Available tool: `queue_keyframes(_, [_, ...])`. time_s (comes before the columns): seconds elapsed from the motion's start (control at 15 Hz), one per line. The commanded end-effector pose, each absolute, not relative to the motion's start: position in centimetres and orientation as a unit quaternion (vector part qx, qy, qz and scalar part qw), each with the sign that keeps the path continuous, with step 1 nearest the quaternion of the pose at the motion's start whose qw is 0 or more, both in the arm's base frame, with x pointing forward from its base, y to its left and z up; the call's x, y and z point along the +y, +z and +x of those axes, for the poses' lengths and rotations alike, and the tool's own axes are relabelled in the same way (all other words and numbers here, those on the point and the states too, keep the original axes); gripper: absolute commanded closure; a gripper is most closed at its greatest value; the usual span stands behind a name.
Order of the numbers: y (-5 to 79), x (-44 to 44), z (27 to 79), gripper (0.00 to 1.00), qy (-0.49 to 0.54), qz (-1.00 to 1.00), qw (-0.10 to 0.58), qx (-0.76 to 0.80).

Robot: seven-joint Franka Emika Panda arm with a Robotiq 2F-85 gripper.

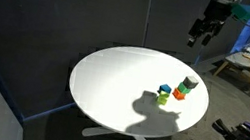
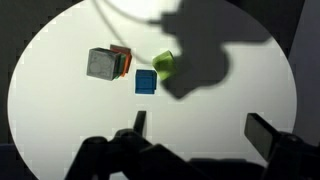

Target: Put the grey block on top of the green block

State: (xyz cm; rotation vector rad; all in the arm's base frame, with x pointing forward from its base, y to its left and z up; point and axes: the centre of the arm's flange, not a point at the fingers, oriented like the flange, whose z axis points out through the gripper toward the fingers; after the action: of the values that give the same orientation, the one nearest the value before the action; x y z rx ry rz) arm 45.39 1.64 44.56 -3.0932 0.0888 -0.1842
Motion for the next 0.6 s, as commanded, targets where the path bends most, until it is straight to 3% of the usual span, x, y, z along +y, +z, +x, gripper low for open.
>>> queue_keyframes(0.0, [46.7, 1.6, 43.5, 0.00, -0.048, -0.998, 0.023, 0.018])
queue_keyframes(0.53, [48.8, 1.1, 41.1, 0.00, -0.012, -1.000, 0.018, -0.005])
